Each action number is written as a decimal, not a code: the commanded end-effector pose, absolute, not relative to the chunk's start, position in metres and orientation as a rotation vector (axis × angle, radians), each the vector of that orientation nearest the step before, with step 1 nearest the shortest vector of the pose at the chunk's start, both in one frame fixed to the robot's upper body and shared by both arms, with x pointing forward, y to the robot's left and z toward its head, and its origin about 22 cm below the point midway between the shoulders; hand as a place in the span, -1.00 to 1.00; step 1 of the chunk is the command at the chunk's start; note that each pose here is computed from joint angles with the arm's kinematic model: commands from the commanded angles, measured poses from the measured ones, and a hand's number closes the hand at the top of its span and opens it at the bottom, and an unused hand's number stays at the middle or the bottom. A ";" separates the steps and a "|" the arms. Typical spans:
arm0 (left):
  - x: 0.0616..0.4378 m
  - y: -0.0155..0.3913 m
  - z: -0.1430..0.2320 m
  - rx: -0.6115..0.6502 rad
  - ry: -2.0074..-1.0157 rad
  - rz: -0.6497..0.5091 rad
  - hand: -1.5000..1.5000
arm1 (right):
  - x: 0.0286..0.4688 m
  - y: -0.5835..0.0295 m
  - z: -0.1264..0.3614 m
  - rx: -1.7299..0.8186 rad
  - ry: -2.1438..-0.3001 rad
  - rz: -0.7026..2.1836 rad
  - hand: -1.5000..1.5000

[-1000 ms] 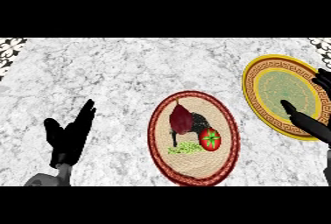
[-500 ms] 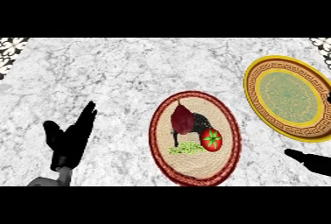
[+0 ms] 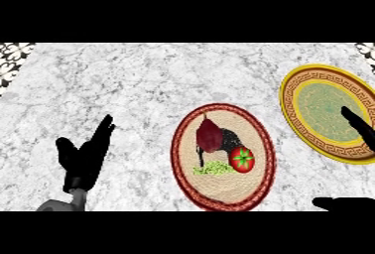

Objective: Pick the tomato from the placemat and place it in the plate

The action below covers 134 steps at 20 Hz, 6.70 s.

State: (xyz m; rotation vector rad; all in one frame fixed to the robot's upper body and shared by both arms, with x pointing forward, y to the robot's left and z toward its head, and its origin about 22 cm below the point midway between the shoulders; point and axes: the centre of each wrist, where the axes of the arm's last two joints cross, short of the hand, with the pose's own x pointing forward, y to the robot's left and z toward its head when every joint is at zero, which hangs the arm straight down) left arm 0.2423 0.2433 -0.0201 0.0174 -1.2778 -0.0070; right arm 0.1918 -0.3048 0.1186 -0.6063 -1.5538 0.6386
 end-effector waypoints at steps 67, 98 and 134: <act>0.235 0.248 -0.028 -0.004 -1.192 0.010 0.00 | 0.218 -0.045 0.088 -1.086 -1.523 0.597 1.00; 0.225 0.244 -0.027 -0.016 -1.190 -0.021 0.00 | 0.306 -0.320 0.079 -1.416 -1.495 -0.203 1.00; 0.231 0.246 -0.040 -0.005 -1.189 -0.014 0.00 | 0.300 -0.495 0.033 -0.793 -1.609 -0.354 -1.00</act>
